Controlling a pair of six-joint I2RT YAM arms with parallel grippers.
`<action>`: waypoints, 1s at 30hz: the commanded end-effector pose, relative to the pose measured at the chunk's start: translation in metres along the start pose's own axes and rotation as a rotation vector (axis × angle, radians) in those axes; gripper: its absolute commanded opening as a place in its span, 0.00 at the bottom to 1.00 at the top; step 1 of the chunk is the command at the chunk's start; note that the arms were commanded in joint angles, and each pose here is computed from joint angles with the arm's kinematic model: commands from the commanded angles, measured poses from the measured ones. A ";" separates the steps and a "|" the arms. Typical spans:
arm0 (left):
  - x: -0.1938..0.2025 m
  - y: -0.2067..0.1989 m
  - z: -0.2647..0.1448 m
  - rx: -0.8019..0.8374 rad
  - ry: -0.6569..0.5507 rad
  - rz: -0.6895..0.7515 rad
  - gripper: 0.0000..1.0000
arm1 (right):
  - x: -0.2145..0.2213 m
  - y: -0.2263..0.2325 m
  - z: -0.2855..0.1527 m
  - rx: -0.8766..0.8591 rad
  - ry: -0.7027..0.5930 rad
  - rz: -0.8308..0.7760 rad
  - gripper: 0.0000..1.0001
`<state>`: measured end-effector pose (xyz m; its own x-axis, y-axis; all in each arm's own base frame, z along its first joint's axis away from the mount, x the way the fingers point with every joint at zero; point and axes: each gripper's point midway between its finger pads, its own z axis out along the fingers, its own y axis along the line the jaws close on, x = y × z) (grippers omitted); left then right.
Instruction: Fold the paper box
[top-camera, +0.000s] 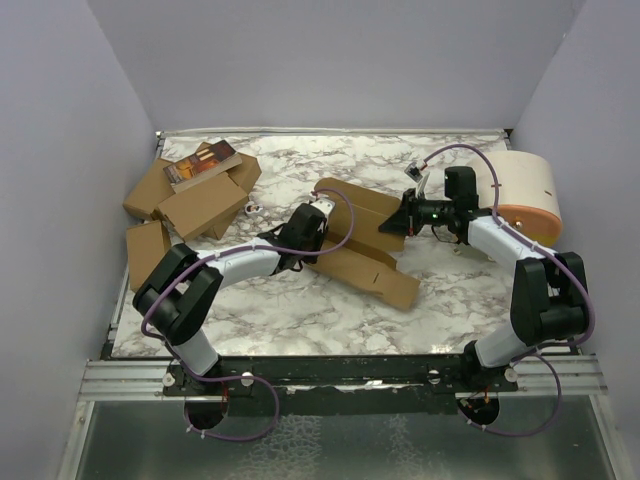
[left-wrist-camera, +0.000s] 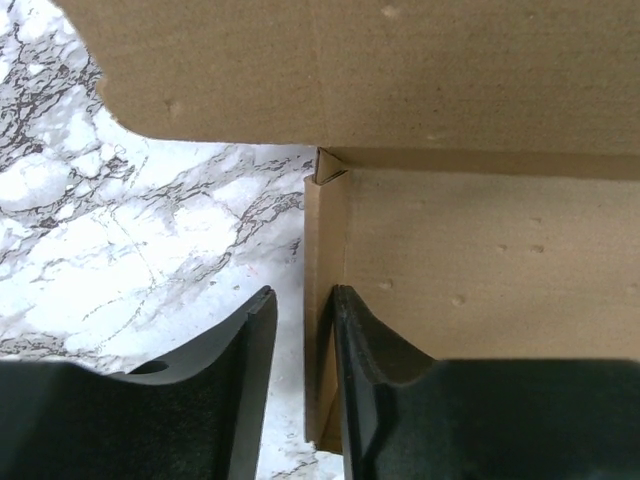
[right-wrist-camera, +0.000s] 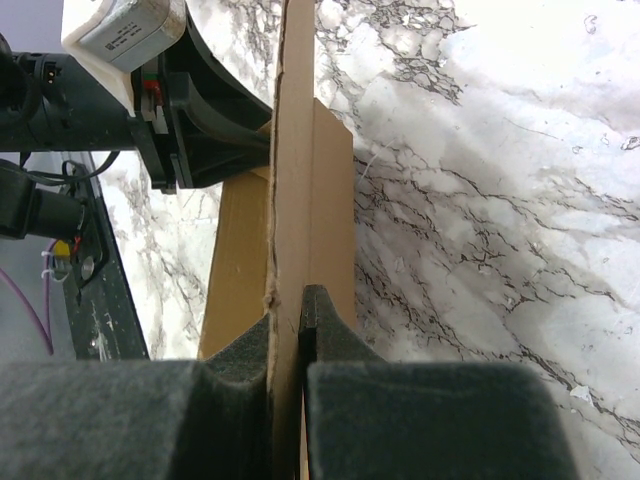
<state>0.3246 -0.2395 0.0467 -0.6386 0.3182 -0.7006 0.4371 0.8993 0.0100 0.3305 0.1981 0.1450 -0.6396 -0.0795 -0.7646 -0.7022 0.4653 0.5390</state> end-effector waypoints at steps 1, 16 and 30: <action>0.004 0.003 0.000 -0.011 0.022 0.003 0.24 | 0.001 0.002 0.000 -0.027 0.003 -0.003 0.01; -0.007 0.002 -0.011 0.009 -0.040 -0.030 0.25 | 0.001 0.002 0.001 -0.030 0.005 -0.006 0.01; -0.046 -0.005 -0.057 0.183 -0.253 -0.156 0.54 | 0.000 0.007 -0.002 -0.055 0.005 -0.056 0.01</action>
<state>0.3152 -0.2301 0.0821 -0.6036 0.1891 -0.7746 0.4196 0.9014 -0.1069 0.3292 0.1986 0.1435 -0.6249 -0.0946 -0.7749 -0.7211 0.4502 0.5266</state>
